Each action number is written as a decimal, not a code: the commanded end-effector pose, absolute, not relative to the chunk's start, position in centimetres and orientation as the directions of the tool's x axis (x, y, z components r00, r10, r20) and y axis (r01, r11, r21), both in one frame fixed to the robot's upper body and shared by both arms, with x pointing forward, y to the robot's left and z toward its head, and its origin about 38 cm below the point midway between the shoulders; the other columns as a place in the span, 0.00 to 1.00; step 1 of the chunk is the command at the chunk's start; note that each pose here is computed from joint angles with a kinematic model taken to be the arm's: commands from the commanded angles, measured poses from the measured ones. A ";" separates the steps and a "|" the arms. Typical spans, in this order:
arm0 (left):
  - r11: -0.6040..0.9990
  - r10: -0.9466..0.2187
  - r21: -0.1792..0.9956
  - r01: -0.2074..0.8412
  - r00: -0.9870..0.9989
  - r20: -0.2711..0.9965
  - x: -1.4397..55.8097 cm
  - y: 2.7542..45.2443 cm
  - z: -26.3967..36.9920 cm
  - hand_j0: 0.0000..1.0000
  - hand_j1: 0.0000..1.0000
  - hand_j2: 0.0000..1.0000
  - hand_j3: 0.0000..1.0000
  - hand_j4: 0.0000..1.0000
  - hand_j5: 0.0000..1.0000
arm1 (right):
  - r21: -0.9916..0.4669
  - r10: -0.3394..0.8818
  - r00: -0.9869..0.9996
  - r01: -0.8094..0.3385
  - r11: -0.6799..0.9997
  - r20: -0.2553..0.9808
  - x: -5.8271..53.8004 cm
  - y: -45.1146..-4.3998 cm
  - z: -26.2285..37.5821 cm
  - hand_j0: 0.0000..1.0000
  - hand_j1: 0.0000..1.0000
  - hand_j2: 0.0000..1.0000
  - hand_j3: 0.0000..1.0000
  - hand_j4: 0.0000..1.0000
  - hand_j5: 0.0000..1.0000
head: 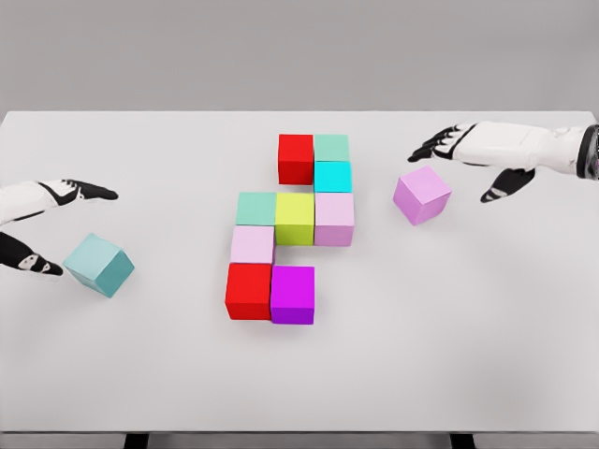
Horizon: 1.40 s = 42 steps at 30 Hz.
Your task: Assemble the squares on the desktop into the number 2
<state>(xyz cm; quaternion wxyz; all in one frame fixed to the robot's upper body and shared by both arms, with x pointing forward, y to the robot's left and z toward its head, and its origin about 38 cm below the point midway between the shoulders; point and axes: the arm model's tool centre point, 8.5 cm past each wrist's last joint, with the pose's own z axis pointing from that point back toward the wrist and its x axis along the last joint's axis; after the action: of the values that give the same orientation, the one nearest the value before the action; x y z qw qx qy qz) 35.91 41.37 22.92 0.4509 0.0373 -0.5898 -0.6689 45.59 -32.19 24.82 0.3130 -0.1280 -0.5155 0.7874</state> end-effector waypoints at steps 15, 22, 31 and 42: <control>0.092 -0.687 0.766 0.636 -0.516 0.511 36.1 41.9 18.0 1.00 1.00 1.00 1.00 1.00 1.00 | -0.879 0.619 -0.759 -0.420 -0.226 0.204 46.8 -29.2 22.1 1.00 1.00 1.00 1.00 1.00 1.00; 0.092 -0.688 0.766 0.636 -0.515 0.511 36.3 41.8 17.6 1.00 1.00 1.00 1.00 1.00 1.00 | -0.868 0.642 -0.729 -0.456 -0.196 0.238 47.7 -29.2 20.8 1.00 1.00 1.00 1.00 1.00 1.00; 0.094 -0.691 0.767 0.635 -0.513 0.510 36.6 41.8 17.6 1.00 1.00 1.00 1.00 1.00 1.00 | -0.854 0.659 -0.706 -0.486 -0.185 0.260 48.6 -28.9 19.5 1.00 1.00 1.00 1.00 1.00 1.00; 0.095 -0.690 0.769 0.633 -0.515 0.509 36.7 41.8 17.7 1.00 1.00 1.00 1.00 1.00 1.00 | -0.832 0.667 -0.689 -0.522 -0.187 0.283 49.4 -28.1 18.0 1.00 1.00 1.00 1.00 1.00 1.00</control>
<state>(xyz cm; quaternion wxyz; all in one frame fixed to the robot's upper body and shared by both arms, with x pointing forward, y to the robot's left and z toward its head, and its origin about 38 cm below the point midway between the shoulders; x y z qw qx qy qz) 36.59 41.75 17.54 0.4908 0.0259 -0.5502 -0.6750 49.35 -28.09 18.41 0.3807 -0.0752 -0.5069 0.7697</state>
